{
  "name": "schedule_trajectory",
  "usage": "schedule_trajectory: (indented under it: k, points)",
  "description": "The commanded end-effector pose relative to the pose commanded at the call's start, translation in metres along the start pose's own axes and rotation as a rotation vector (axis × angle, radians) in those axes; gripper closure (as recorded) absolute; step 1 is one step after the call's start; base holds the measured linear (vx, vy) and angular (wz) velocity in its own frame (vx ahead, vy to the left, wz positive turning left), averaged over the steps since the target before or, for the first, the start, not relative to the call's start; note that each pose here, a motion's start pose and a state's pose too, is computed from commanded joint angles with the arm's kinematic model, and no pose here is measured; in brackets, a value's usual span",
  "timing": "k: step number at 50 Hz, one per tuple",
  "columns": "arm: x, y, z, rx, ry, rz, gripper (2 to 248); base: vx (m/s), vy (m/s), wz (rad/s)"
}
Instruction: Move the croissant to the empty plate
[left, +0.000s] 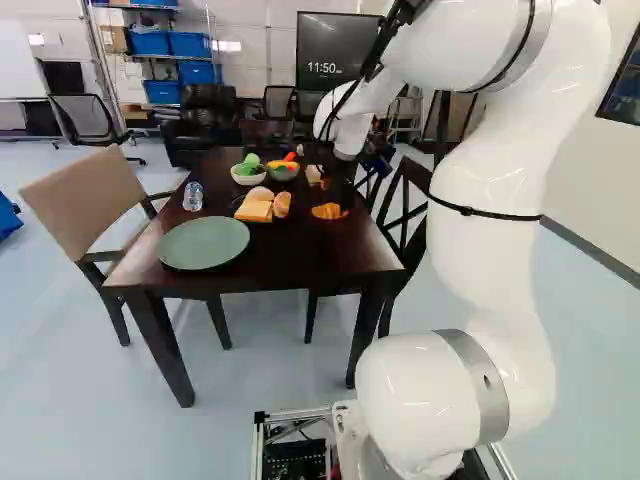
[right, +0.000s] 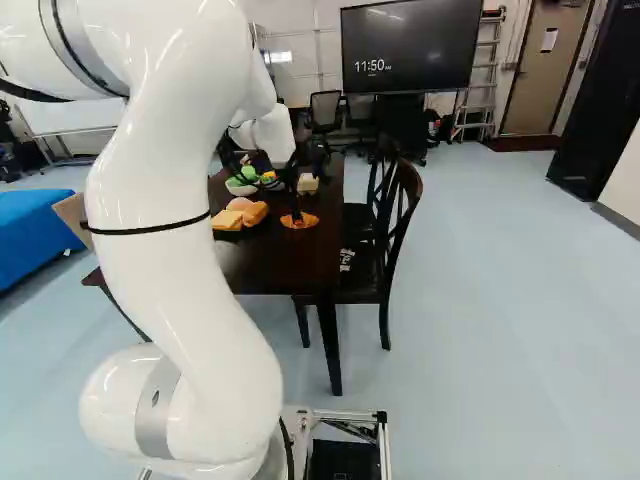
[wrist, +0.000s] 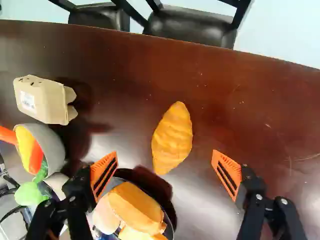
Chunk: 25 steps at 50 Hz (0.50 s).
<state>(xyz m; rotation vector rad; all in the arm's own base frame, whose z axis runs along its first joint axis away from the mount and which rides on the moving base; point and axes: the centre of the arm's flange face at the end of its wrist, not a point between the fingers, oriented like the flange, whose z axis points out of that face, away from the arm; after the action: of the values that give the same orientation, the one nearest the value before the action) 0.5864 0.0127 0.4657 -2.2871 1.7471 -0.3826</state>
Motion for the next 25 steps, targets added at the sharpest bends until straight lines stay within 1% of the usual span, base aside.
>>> schedule_trajectory:
  k: [25]
  points:
    - [0.0027, -0.0095, 0.0040, 0.007, 0.002, 0.000, 3, 0.000, 0.000, 0.000]
